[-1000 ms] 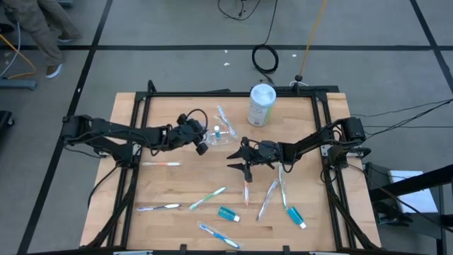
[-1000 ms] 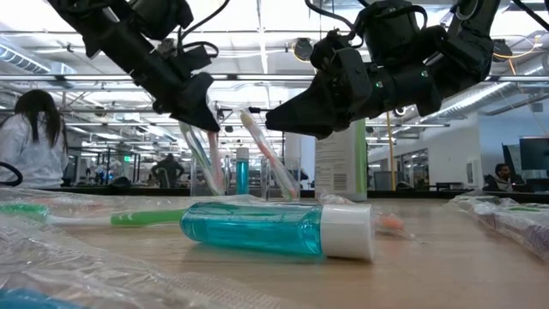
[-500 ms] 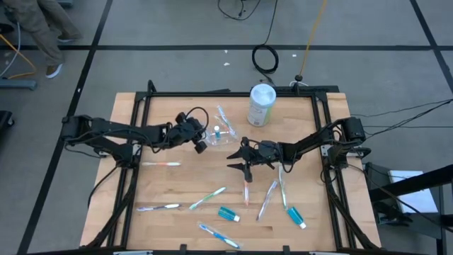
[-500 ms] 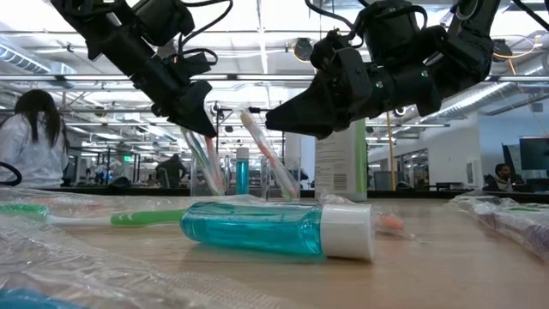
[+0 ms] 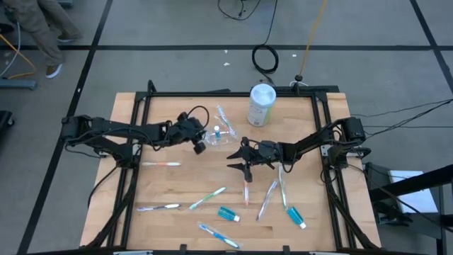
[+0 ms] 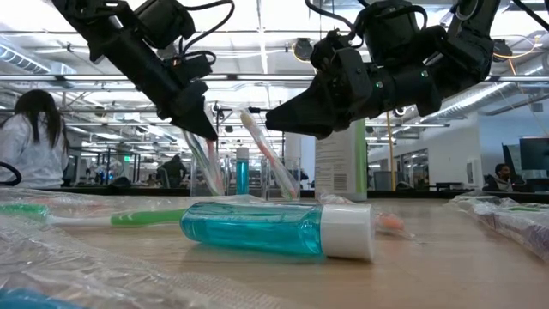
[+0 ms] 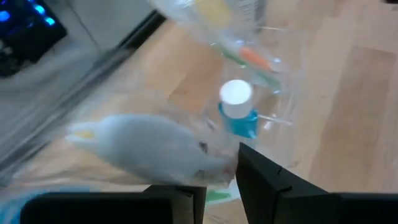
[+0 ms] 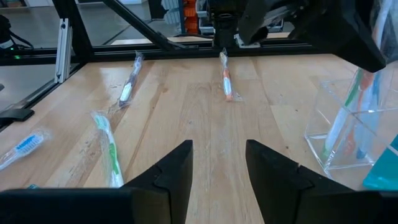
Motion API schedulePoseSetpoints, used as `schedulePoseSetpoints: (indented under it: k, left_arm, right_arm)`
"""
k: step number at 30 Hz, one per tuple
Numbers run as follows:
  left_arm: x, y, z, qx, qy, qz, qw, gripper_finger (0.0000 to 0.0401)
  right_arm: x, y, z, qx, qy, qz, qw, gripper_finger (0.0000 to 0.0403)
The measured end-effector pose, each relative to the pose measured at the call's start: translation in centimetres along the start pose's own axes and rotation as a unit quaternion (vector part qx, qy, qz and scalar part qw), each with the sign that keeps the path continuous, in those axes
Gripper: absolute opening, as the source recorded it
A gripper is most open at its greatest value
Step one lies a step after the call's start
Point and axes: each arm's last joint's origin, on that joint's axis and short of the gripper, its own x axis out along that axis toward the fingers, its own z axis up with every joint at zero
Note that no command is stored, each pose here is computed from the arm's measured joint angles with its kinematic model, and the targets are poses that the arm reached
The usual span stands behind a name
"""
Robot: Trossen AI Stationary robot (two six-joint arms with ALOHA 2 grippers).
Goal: Pick & Place toothbrushing station
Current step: Put the orange toothbrush into the transparent organizer
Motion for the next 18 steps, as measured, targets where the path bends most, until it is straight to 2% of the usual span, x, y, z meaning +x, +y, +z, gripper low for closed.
schedulePoseSetpoints:
  k: [5,9,14,18]
  left_arm:
    - [0.0,0.0,0.1,0.029,-0.004,0.007,1.0,0.0086]
    - [0.0,-0.1,0.0,0.01,0.001,-0.011,1.0,0.0086]
    - [0.0,0.1,0.0,0.026,0.001,-0.009,1.0,0.0088]
    - [0.1,0.2,-0.1,0.008,0.007,-0.007,1.0,0.0114]
  right_arm:
    - [0.0,0.0,0.0,0.0,0.0,0.0,1.0,0.0141]
    - [0.0,0.0,0.0,0.0,0.0,0.002,1.0,0.0141]
    - [-0.4,0.1,0.6,0.036,0.003,0.003,0.999,0.0141]
    - [-1.6,0.7,1.3,0.022,0.062,0.004,0.998,0.0141]
